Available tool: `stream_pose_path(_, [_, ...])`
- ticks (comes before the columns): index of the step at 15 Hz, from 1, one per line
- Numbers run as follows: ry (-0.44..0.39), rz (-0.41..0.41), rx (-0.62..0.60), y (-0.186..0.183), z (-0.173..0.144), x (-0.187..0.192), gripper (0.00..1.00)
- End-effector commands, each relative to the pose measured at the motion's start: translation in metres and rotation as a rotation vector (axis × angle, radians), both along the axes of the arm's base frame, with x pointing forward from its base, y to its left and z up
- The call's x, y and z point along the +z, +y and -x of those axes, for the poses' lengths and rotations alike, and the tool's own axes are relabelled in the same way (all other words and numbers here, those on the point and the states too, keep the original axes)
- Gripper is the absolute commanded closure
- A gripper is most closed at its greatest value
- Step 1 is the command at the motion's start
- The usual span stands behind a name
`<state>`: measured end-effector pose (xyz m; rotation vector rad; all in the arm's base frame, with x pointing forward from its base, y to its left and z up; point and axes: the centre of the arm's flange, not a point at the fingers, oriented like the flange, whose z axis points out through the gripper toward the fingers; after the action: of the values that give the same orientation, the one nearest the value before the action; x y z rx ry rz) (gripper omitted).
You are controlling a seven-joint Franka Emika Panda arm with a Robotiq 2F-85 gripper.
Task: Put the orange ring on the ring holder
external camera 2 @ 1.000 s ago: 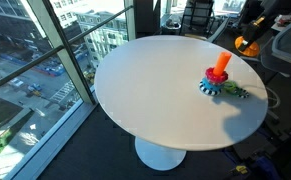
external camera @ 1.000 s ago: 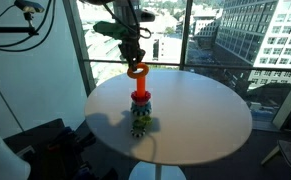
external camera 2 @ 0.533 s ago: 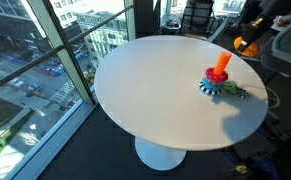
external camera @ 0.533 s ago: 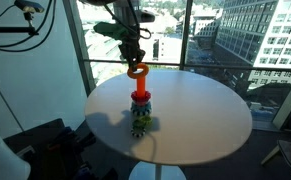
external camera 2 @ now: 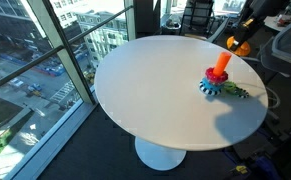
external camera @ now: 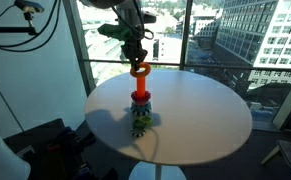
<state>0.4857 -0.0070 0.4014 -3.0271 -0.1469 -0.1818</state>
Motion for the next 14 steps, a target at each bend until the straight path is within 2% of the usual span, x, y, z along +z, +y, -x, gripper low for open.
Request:
stream_pose_path(1, [-0.002,-0.033,0.004,0.006,-0.023,-0.001,0.92])
stream_pose_path(3, [0.009,-0.044,0.002,0.009,-0.029,-0.005,0.89])
stream_pose_path(14, [0.042,-0.074,0.009,0.02,-0.052,-0.023,0.92])
